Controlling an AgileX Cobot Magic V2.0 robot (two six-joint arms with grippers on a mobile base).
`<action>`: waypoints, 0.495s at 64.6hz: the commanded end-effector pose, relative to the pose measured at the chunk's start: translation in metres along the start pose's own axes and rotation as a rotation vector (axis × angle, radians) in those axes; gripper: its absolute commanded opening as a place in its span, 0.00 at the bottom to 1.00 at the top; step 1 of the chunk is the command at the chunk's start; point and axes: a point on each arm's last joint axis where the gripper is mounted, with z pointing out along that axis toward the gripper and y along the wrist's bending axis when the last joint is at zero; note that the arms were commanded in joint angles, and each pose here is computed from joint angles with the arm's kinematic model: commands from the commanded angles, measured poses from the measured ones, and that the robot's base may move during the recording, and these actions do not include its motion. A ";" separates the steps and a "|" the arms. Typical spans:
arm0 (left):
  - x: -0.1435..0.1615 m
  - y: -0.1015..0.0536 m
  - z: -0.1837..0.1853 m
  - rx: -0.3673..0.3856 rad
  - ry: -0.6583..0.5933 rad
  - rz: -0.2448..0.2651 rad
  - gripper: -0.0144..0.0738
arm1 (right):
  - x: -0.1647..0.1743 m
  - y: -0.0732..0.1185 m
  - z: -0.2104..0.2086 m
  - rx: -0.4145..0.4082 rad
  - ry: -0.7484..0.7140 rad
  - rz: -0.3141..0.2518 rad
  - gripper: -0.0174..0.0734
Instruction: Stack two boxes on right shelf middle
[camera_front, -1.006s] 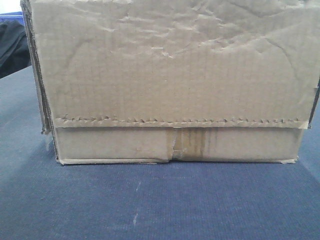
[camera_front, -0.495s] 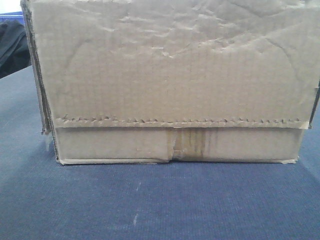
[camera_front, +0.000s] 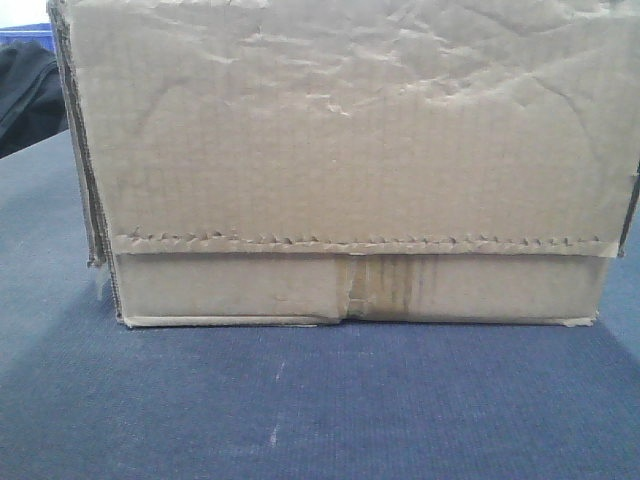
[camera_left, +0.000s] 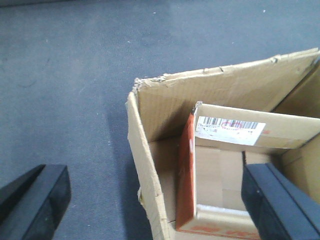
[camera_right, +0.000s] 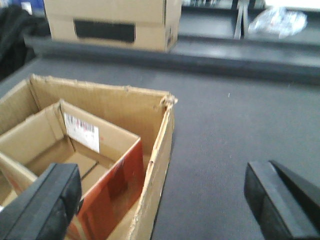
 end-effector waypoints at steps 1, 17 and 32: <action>-0.002 0.006 -0.010 0.034 -0.021 -0.019 0.84 | -0.008 -0.001 0.016 0.000 0.072 -0.017 0.82; 0.034 0.005 0.025 0.034 0.164 -0.010 0.84 | -0.004 -0.008 0.083 -0.014 0.321 -0.002 0.82; 0.072 0.001 0.060 0.072 0.349 -0.038 0.84 | 0.020 -0.008 0.134 -0.043 0.504 0.008 0.82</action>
